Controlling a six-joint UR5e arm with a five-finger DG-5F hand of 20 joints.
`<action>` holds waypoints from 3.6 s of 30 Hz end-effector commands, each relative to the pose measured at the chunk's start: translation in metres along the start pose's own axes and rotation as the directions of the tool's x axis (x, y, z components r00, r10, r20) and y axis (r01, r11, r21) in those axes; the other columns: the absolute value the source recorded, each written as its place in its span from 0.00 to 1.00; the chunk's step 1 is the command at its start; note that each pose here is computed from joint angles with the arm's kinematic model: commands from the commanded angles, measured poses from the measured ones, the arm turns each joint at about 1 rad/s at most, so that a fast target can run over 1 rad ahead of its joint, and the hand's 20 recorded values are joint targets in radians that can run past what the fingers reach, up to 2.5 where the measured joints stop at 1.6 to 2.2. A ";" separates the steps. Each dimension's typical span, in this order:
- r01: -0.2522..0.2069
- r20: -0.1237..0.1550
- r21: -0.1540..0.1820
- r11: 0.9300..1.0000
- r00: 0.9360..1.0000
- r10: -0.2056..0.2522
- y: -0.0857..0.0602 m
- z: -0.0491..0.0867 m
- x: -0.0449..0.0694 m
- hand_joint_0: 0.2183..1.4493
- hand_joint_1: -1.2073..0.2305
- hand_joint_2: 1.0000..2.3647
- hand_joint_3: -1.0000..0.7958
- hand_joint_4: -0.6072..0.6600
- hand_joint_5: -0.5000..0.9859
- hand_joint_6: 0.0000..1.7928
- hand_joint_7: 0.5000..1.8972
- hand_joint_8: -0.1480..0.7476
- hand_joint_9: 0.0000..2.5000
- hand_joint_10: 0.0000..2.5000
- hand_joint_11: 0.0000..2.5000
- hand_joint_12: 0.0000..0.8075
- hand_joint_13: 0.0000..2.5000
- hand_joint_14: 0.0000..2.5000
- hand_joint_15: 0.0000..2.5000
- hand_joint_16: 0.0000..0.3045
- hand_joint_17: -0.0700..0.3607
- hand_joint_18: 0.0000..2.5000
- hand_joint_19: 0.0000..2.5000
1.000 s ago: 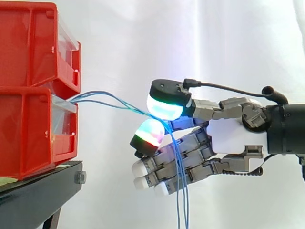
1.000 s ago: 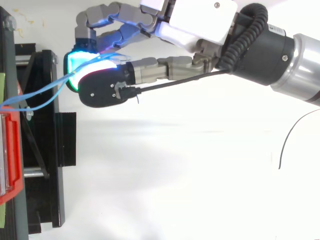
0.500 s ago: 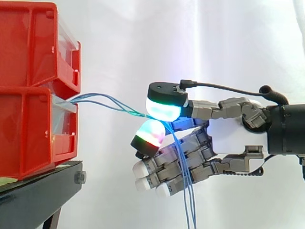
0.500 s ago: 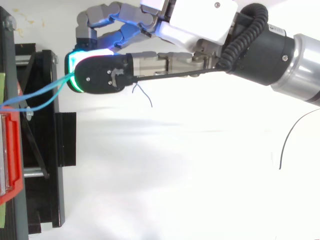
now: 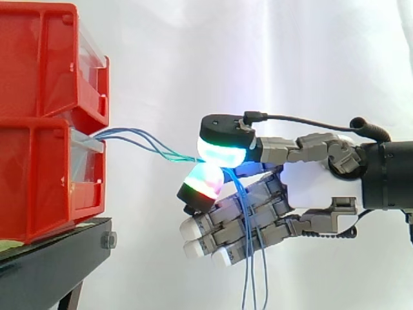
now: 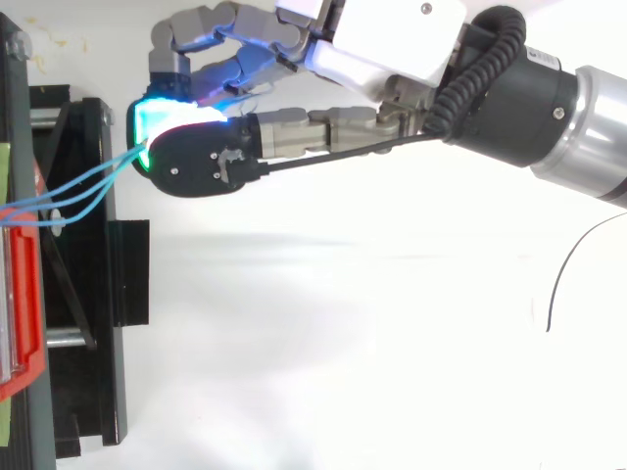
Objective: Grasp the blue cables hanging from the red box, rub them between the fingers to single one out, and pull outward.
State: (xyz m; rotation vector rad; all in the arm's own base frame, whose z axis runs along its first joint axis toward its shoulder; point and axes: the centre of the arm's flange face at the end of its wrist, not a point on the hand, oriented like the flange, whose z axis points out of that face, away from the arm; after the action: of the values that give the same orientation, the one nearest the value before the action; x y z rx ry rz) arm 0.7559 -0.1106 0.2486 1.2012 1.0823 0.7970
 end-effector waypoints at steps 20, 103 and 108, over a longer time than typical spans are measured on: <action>0.001 0.001 0.003 1.000 1.000 -0.001 0.000 0.000 0.000 0.30 0.55 0.00 0.32 0.71 0.28 0.28 0.51 0.47 0.37 0.00 0.12 0.42 0.30 0.00 0.11 0.16 0.41 0.22 0.19; -0.097 -0.010 0.018 0.995 0.995 0.097 -0.001 -0.003 0.005 0.46 0.22 0.01 0.46 0.66 0.26 0.28 0.48 0.41 0.28 0.00 0.12 0.40 0.24 0.00 0.10 0.14 0.38 0.22 0.16; -0.139 -0.012 0.021 0.990 0.990 0.139 0.000 -0.004 0.008 0.46 0.22 0.02 0.46 0.66 0.25 0.28 0.48 0.41 0.27 0.00 0.12 0.39 0.24 0.00 0.10 0.13 0.37 0.21 0.15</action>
State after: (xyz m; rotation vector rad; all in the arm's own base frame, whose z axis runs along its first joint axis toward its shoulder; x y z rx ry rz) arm 0.7548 -0.1032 0.2468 1.2857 1.0380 0.8889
